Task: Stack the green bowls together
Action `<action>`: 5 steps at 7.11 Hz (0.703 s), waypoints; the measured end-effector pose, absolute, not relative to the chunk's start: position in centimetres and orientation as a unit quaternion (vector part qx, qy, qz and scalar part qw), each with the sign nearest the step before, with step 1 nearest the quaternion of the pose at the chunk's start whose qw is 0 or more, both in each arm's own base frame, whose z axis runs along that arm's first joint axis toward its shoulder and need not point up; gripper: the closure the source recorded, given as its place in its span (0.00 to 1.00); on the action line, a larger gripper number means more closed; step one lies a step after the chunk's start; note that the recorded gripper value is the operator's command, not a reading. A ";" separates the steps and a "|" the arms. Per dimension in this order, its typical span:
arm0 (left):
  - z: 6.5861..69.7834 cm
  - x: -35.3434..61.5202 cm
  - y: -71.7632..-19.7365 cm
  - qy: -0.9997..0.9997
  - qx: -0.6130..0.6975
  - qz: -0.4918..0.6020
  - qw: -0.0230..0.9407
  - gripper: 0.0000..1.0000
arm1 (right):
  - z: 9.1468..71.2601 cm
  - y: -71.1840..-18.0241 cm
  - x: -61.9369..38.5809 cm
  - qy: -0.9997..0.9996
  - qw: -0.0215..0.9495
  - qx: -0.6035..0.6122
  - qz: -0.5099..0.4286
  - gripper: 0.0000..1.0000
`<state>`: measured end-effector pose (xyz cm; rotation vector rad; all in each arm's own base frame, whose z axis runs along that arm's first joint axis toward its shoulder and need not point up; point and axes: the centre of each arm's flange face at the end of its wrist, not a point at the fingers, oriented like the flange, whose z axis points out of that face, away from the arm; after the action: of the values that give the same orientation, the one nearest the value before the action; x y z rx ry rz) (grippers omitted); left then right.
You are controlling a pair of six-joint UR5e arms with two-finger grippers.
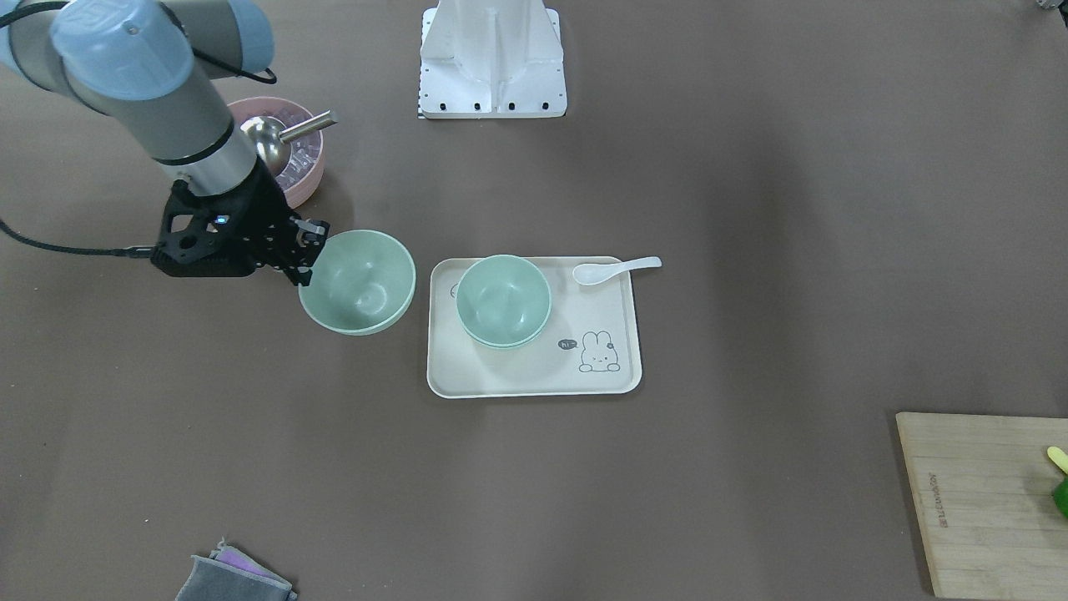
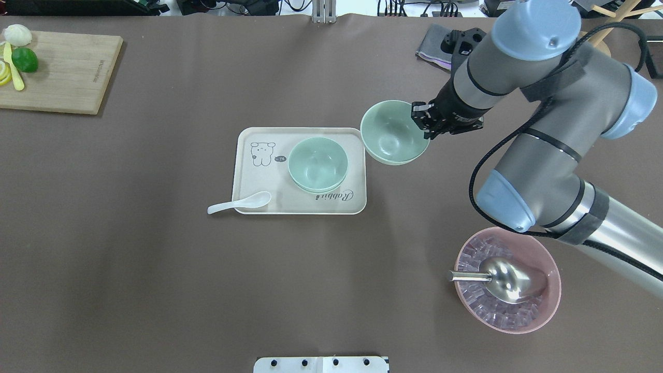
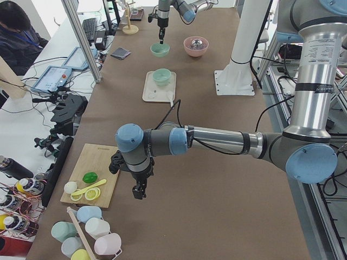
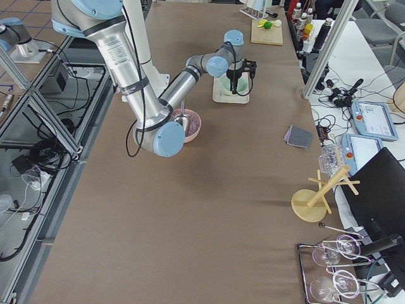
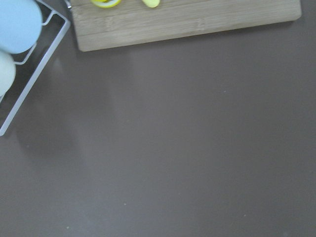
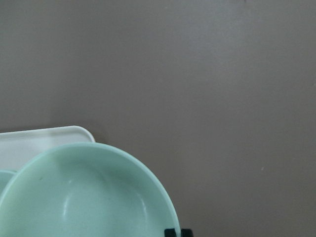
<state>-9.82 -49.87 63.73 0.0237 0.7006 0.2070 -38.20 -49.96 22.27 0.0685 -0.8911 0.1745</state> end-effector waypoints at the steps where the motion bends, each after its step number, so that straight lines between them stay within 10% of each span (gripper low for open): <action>1: 64.3 -10.0 -49.3 0.340 0.006 0.100 0.935 0.02 | 20.4 -48.8 -40.6 -0.433 0.895 0.028 0.100 1.00; 5: 66.9 -10.0 -46.7 0.343 -0.016 0.091 0.935 0.02 | 15.5 -46.9 -50.8 -0.422 0.895 0.010 0.143 1.00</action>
<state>-9.96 -46.71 66.94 -0.0318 0.7008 0.1860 -50.76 -46.95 15.53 0.0207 -0.8755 0.2974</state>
